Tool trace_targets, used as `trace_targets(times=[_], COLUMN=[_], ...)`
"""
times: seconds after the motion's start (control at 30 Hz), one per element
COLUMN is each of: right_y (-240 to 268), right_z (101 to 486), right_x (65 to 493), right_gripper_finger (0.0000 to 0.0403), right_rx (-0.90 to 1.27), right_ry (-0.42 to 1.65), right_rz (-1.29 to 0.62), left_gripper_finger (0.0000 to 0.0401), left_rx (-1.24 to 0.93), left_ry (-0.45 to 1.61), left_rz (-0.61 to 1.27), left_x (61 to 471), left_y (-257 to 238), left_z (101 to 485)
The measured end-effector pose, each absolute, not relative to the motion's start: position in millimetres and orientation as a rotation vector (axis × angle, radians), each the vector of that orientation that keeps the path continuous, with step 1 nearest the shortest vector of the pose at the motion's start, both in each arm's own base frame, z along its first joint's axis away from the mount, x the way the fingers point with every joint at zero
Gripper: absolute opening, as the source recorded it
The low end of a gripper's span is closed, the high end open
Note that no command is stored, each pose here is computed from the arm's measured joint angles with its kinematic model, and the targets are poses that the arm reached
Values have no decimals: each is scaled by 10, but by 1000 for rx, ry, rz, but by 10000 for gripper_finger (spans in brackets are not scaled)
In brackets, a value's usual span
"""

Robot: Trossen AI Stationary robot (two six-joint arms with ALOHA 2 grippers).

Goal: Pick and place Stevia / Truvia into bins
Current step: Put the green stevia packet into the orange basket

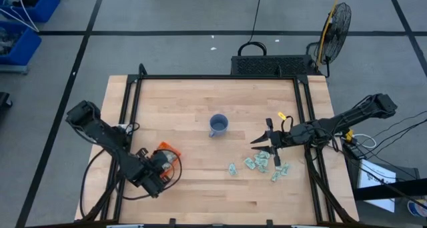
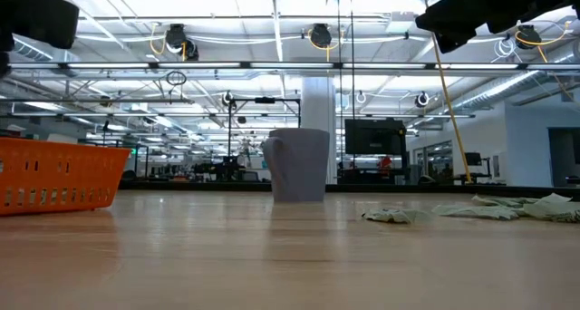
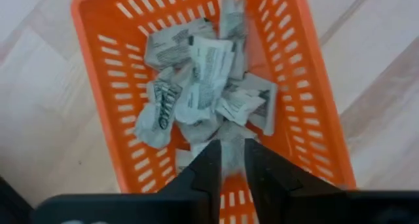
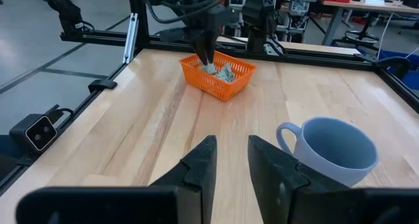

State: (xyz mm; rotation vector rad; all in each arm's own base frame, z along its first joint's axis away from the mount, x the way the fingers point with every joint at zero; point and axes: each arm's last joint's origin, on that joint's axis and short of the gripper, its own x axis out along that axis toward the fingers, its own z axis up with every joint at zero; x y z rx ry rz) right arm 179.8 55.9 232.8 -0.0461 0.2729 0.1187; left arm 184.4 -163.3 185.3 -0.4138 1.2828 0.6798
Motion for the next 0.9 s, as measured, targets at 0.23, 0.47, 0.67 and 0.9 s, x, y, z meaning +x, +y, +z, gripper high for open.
trace_targets(times=[0.23, 0.47, 0.67, 0.9], right_y=[566, 647, 845, 809], right_z=[2298, 2030, 1757, 1424], right_x=[1820, 2043, 2338, 2522], right_gripper_finger=[79, 79, 80, 105], right_rx=[-71, -188, -253, -199], right_ry=[289, 386, 302, 366], right_rz=[122, 152, 472, 429], left_gripper_finger=[111, 117, 118, 118], left_rx=[-418, -386, -313, -315], left_ry=[1278, 1229, 1175, 1181], left_rz=[695, 676, 666, 668], left_x=[1860, 2010, 2107, 2120], left_y=[-1601, -1526, -1447, -1428], left_z=[1840, 1935, 1987, 1986])
